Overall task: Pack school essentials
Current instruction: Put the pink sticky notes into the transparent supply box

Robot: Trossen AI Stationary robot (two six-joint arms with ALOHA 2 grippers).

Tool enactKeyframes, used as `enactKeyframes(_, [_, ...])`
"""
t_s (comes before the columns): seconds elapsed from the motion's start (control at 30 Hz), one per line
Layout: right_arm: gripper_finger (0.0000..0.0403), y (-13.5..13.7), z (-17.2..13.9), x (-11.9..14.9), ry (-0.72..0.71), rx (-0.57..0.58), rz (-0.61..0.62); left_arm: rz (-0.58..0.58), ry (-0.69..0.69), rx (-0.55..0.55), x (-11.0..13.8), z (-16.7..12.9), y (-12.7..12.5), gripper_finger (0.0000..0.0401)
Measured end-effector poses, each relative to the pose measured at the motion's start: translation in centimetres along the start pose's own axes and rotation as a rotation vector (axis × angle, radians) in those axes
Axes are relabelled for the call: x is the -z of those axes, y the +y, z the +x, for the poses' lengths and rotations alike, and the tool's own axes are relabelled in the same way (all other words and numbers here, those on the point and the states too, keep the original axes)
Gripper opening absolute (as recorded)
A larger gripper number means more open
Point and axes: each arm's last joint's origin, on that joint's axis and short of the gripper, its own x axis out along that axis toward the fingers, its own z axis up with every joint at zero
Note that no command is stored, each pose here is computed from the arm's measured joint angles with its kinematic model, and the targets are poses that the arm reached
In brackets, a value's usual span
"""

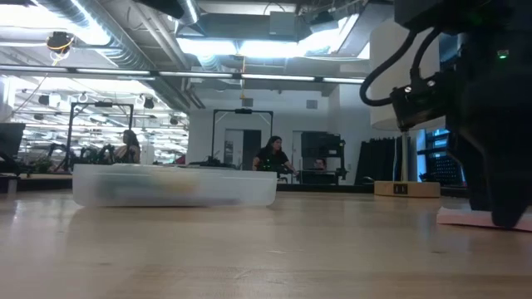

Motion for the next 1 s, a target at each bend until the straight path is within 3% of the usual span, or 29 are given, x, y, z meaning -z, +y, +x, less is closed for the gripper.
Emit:
enactKeyframes(0.23, [0.0399, 0.34, 0.16, 0.52, -0.029, 0.024, -0.048, 0.0, 0.0, 0.0, 0.0, 0.0, 0.0, 0.0389])
enactKeyframes(0.67, [0.0399, 0.55, 0.88, 0.55, -0.015, 0.05, 0.007, 0.0, 0.0, 0.0, 0.0, 0.0, 0.0, 0.0389])
enactKeyframes(1.0, [0.0369, 0.58, 0.9, 0.55, -0.037, 0.064, -0.008, 0.0, 0.0, 0.0, 0.0, 0.0, 0.0, 0.0389])
